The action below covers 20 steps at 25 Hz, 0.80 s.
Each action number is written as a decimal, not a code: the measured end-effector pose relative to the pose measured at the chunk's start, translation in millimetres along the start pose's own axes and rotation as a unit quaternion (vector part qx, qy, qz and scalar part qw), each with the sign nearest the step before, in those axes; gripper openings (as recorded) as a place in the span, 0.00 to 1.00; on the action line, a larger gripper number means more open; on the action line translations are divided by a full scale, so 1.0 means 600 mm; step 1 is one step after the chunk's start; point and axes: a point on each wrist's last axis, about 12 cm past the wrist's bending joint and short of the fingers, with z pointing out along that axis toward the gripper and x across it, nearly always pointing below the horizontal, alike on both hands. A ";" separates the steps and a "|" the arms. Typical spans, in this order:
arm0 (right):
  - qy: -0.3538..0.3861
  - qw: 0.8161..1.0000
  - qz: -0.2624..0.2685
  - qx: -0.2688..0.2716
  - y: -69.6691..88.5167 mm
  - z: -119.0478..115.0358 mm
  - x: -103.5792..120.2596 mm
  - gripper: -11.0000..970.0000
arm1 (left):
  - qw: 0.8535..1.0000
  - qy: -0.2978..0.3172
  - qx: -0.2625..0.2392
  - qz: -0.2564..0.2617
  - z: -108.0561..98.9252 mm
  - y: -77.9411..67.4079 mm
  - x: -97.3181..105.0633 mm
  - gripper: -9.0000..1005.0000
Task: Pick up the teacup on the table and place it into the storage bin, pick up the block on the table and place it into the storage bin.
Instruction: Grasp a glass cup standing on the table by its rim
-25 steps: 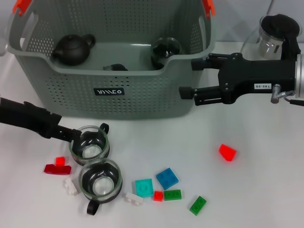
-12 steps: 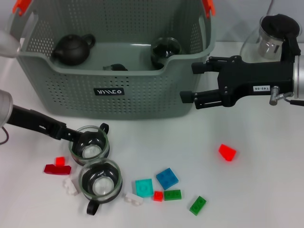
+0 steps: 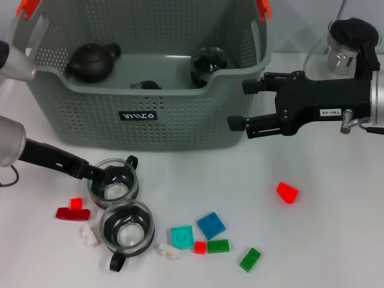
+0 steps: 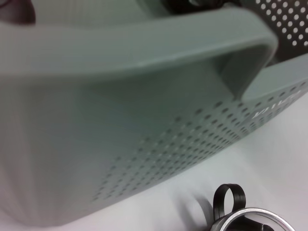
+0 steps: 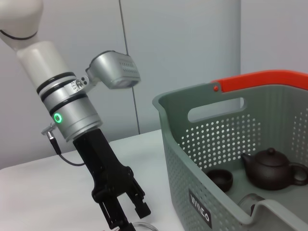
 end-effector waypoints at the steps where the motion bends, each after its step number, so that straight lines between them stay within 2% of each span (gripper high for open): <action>1: 0.000 1.000 0.000 0.000 0.000 0.000 0.000 0.96 | 1.000 0.003 0.000 0.000 0.003 0.000 0.000 0.82; 20: -0.002 1.000 0.004 0.005 -0.001 -0.002 0.002 0.96 | 1.000 0.009 -0.003 0.007 0.027 0.003 -0.006 0.82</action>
